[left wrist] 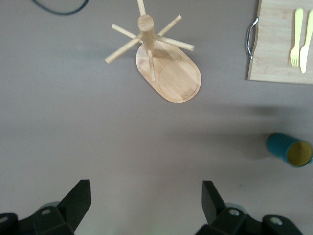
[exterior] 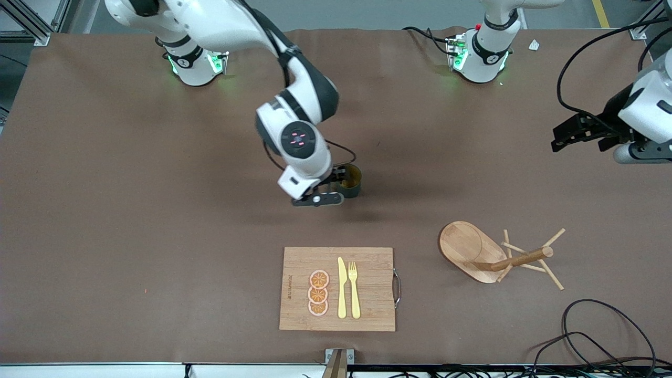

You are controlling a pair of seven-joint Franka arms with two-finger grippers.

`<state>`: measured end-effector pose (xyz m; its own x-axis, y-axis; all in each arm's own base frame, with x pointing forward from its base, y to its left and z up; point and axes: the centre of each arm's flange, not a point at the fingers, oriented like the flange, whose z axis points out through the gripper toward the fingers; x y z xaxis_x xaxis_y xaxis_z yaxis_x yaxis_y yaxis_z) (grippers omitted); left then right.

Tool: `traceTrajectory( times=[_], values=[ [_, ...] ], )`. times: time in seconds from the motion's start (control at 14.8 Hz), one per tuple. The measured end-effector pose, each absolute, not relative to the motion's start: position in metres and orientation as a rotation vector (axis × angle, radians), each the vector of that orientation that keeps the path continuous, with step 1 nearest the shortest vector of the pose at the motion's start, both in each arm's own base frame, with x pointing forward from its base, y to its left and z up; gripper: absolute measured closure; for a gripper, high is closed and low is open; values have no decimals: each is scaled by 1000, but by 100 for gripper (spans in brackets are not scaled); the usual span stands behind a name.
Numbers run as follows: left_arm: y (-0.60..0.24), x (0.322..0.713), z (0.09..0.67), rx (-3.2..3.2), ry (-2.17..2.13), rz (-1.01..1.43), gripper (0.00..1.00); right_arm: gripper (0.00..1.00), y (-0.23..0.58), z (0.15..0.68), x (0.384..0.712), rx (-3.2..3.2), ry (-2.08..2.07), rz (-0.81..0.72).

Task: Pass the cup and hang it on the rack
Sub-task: 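Set the mug down, release it while the left gripper reaches over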

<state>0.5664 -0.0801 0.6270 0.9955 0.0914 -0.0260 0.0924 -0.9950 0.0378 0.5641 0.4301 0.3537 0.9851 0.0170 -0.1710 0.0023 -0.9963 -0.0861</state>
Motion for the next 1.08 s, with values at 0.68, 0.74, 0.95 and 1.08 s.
traceTrajectory(
  times=[0.68,0.74,0.95,1.08],
  values=[
    [-291,507,604,3098,841,4,0,0,108,435,648,-3168,27,323],
    [-319,497,592,3115,887,26,0,0,88,437,645,-3188,18,322],
    [-392,472,551,3176,995,166,0,0,37,443,628,-3215,-12,253],
    [-433,456,520,3217,1020,276,0,0,10,448,612,-3207,-1,218]
  ],
)
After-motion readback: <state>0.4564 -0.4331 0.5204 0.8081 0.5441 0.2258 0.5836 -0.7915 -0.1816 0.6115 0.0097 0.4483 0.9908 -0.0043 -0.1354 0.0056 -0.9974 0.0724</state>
